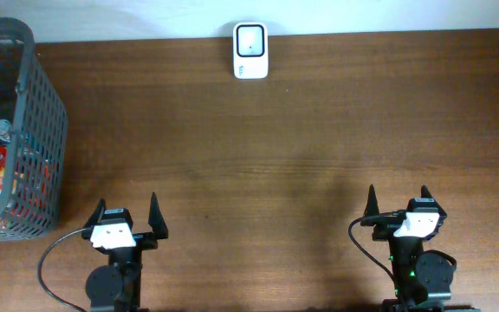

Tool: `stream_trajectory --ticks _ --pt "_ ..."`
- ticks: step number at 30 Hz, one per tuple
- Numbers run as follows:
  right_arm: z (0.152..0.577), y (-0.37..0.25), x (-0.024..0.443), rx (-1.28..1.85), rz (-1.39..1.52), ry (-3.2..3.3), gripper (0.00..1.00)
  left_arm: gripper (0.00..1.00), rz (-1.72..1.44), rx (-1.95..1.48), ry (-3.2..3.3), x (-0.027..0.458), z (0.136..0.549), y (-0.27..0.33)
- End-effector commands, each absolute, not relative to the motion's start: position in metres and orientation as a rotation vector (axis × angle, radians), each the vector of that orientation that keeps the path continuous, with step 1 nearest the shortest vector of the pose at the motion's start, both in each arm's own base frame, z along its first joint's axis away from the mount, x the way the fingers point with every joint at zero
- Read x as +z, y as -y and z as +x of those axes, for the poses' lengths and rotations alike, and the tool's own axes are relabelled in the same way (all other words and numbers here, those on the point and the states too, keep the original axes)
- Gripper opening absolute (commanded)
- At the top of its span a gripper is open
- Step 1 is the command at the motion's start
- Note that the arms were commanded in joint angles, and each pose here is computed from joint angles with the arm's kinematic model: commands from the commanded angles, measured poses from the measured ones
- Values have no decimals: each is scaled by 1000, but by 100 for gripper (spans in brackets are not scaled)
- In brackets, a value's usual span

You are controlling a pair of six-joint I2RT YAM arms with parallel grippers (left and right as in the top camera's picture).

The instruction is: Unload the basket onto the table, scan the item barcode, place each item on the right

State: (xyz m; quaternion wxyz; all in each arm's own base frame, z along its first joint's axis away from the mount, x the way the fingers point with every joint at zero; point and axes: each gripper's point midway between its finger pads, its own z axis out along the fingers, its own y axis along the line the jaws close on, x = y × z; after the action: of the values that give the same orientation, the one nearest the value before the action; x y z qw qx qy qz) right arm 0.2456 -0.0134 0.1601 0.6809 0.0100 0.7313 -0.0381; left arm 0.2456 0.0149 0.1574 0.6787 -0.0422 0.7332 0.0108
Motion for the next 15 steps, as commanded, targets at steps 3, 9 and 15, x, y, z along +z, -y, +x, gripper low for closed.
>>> stream_trajectory --ticks 3,9,15 --pt "246 13 156 -87 15 -1648 99 99 299 -265 -1354 223 230 60" --pt "246 13 156 -87 15 -1648 98 99 489 -116 -683 412 128 80" --pt "246 13 156 -87 15 -1648 98 99 673 -464 -1237 482 187 116"
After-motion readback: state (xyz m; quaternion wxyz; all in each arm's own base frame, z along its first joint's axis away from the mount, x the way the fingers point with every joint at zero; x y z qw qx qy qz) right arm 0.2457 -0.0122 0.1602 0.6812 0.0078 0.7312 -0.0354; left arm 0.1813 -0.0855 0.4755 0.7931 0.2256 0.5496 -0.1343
